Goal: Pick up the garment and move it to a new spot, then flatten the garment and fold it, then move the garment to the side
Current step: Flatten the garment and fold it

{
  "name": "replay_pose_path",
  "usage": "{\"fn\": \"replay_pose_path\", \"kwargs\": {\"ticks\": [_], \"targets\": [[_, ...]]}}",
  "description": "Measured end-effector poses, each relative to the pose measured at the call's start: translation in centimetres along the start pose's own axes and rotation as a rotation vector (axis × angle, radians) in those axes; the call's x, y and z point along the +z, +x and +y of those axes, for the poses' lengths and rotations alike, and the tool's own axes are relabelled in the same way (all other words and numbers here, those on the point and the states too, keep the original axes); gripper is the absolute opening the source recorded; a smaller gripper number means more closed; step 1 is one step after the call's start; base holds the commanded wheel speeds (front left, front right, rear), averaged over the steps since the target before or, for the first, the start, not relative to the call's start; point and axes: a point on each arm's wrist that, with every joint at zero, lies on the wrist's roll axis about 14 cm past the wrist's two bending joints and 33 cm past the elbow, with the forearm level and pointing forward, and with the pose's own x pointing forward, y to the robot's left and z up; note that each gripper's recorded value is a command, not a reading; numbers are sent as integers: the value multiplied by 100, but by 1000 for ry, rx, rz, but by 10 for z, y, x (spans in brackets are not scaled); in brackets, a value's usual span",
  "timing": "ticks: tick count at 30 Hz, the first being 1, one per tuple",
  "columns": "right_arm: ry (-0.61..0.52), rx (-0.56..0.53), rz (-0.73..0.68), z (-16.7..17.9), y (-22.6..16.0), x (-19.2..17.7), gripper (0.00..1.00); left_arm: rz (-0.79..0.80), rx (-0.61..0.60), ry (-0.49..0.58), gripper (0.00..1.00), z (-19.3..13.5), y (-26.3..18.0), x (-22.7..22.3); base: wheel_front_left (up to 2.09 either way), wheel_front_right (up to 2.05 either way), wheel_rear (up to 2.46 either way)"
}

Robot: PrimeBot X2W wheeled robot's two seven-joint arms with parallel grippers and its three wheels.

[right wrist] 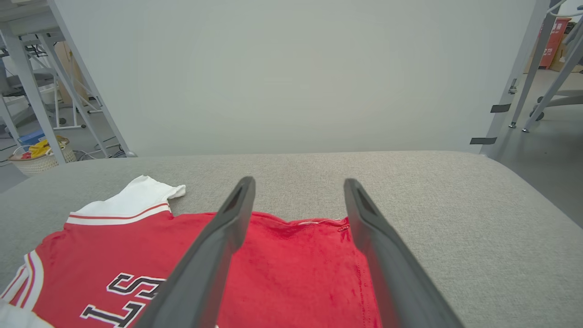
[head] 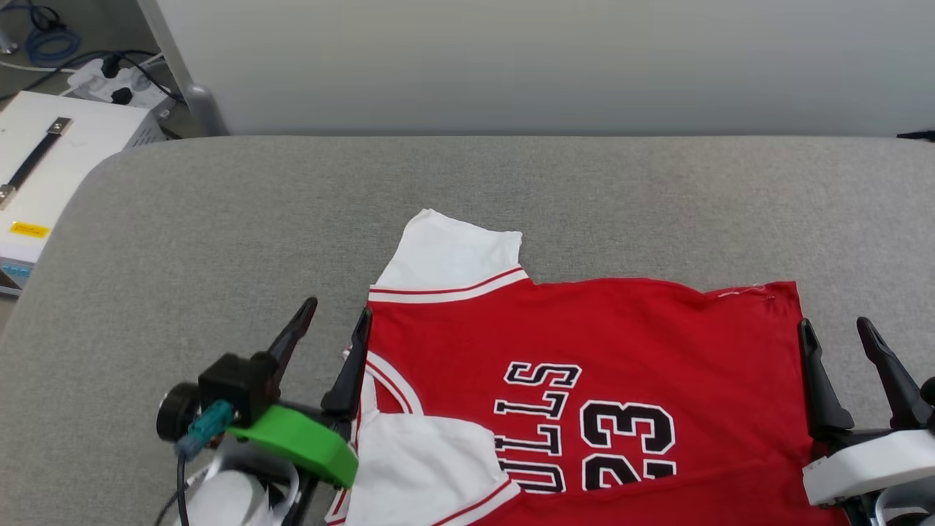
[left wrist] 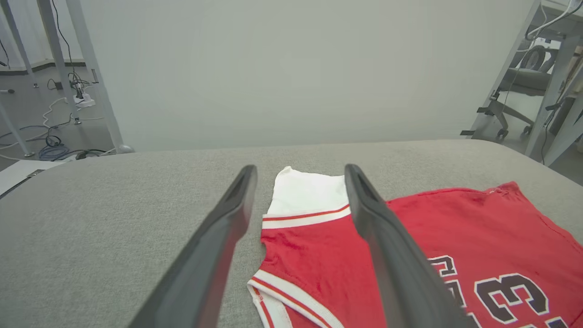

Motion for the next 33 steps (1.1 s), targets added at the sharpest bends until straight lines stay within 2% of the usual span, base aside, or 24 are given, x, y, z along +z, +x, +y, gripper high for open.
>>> {"fn": "replay_pose_path", "kwargs": {"ticks": [8,12,16,24,33], "targets": [[-7,-12,8,-5,17,-2,100,251,-214,68,100,-24,76,-16,0,0,0],[-7,-7,30,-4,27,-11,100,488,-274,117,100,-22,109,-39,0,0,0],[-8,-14,42,-6,34,-19,100,688,-266,147,100,-2,135,-58,0,0,0],[-3,-52,95,-16,37,-46,100,908,-275,196,100,13,178,-90,0,0,0],[-17,-96,150,-31,38,-68,100,1111,-236,221,100,38,184,-157,0,0,0]]}}
